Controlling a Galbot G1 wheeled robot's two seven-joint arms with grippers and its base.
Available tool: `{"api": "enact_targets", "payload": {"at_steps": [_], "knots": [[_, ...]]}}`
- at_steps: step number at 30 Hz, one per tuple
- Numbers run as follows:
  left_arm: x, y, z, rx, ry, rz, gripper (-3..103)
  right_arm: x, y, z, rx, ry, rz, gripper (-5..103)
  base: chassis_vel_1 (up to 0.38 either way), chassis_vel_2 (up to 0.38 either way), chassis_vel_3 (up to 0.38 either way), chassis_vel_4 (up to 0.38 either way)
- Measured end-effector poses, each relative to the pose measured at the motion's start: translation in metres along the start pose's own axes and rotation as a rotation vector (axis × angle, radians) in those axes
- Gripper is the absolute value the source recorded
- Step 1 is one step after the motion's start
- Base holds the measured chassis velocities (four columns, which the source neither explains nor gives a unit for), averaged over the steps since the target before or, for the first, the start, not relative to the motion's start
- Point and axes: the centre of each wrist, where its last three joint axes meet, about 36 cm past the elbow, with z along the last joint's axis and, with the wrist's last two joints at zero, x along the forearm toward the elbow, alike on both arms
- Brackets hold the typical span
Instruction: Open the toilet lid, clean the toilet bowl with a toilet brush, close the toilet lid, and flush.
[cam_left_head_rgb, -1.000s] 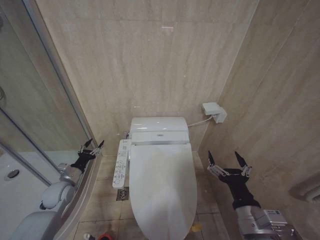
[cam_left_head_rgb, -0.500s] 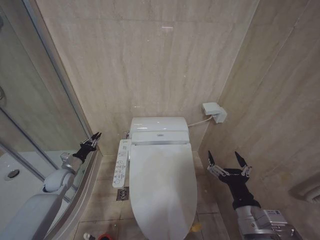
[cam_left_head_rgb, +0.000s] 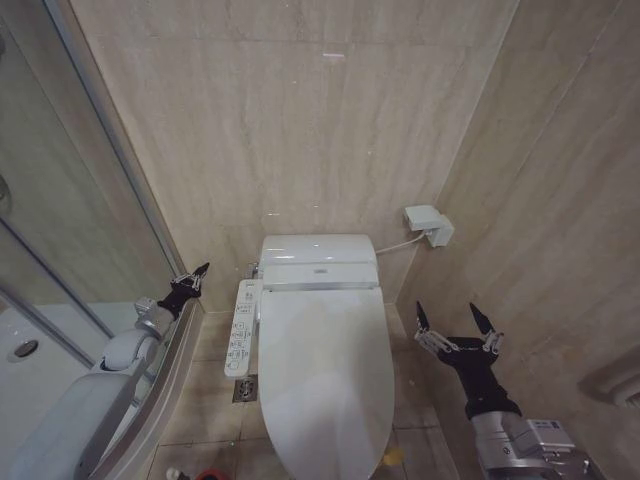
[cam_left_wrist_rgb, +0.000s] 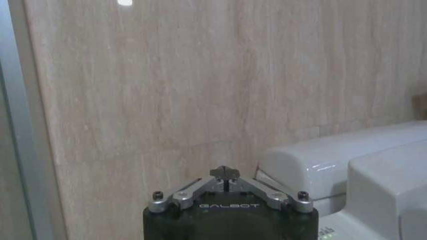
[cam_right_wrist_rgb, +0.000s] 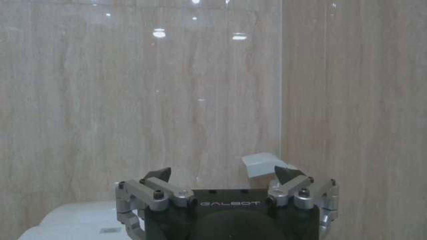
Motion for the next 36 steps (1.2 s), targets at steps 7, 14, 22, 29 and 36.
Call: {"api": "enact_targets", "payload": {"at_steps": [7,14,22,29,36], "knots": [[0.004,-0.001,0.005,0.002,0.003,-0.003,0,0.0,0.0,0.0,0.0,0.0,0.0,100,-0.103,0.097,0.105,-0.103],[0.012,-0.004,0.016,0.018,0.025,0.028,0,0.0,0.0,0.0,0.0,0.0,0.0,100,-0.133,0.115,0.141,-0.135],[0.009,0.006,0.03,0.004,0.035,0.104,0,0.0,0.0,0.0,0.0,0.0,0.0,100,-0.028,0.025,0.029,-0.023],[-0.01,0.018,0.037,-0.04,0.023,0.181,0,0.0,0.0,0.0,0.0,0.0,0.0,100,0.006,-0.008,-0.016,0.011],[-0.024,0.017,0.048,-0.057,0.045,0.276,0,0.0,0.0,0.0,0.0,0.0,0.0,100,0.0,0.0,0.0,0.0]]}}
